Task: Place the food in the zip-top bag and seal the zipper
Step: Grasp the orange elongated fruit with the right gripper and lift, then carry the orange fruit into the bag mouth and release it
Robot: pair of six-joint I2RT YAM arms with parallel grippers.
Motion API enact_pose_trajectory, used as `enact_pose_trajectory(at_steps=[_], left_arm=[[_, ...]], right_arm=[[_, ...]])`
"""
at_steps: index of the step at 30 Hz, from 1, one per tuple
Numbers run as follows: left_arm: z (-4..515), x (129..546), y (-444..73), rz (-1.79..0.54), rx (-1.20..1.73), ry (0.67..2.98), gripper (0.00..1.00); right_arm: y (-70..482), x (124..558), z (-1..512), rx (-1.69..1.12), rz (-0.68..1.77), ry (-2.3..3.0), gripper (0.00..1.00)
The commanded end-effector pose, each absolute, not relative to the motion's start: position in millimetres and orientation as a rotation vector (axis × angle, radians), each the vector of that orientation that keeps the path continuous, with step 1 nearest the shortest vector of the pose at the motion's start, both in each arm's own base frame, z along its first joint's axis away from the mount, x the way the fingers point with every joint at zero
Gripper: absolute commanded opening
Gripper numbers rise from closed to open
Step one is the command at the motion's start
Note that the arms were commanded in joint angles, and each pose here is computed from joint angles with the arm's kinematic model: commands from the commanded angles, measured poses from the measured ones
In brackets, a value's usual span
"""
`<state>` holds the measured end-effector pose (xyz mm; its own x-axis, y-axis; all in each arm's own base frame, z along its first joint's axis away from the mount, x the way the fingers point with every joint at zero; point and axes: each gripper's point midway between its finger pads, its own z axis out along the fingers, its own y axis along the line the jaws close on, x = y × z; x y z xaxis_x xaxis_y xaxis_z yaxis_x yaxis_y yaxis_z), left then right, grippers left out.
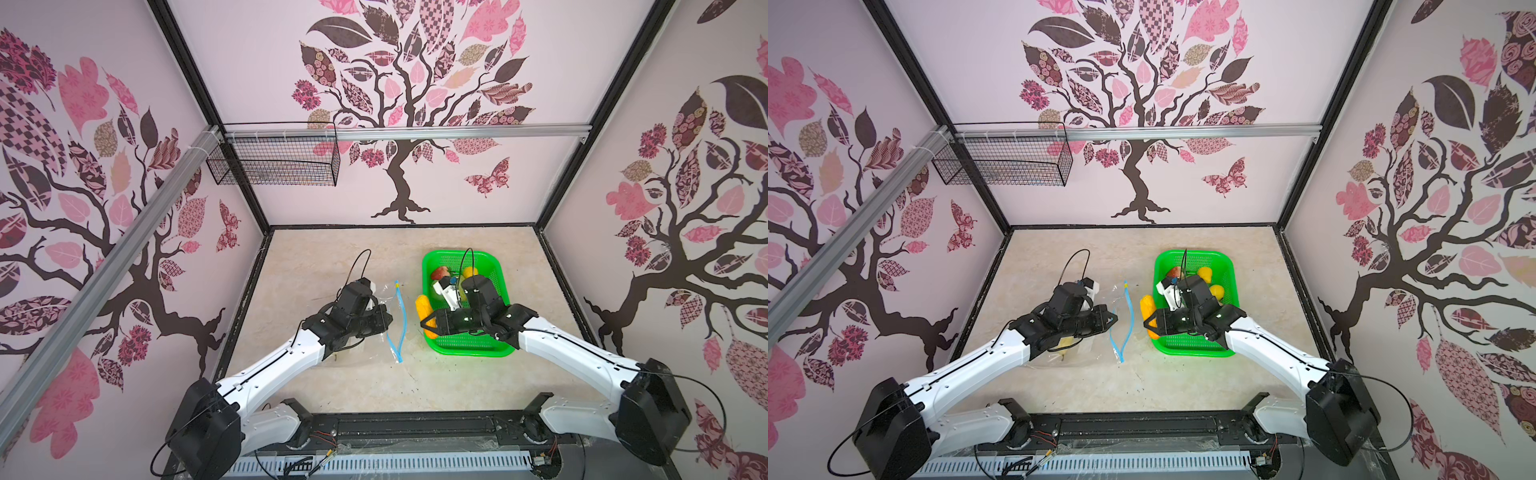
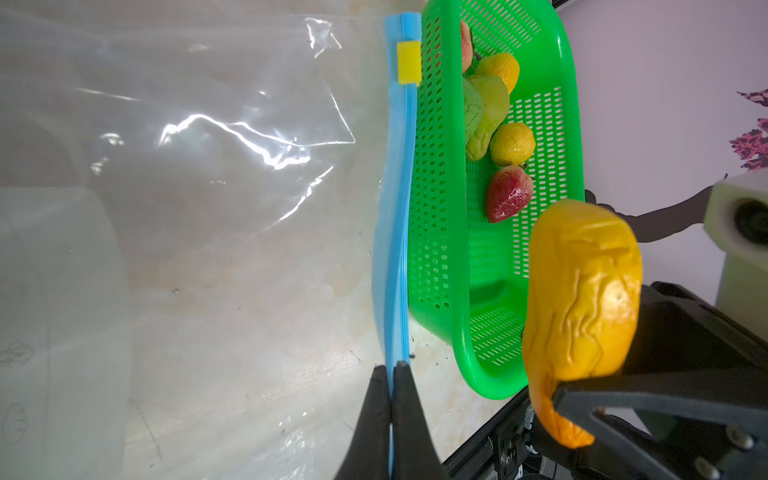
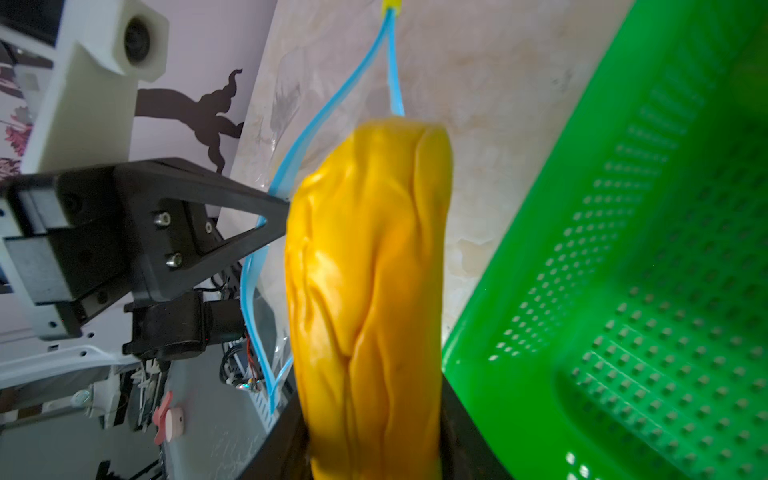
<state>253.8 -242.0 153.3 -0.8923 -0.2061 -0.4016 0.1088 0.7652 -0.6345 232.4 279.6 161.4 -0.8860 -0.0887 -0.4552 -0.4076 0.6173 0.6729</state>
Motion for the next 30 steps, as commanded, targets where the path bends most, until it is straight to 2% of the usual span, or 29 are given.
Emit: enact_pose_trajectory(at_steps=[1,12,22,30], left_arm=[[180.7,261.4,-251.8,-1.008,-0.051,2.434,0.0],[188.3,251.8,-268.7,-1.069,-0.006,2.41,0.0],[212.9,255.8,-270.8,-1.137,-0.029,2.295,0.0],[192.9,246.9,-282.5,-1.171,0.019,2.367,0.0]], right_arm=[[299.1,239.8,170.0,-0.358,1.273,2.439,0.38],[317.5,247.6,163.3,-0.299,1.331,2.457,0.37],[318.3,249.2,145.5,-0.235,1.319,2.515,0.38],[324.5,264.9,148.9,-0.181,1.289,2.527,0.39]])
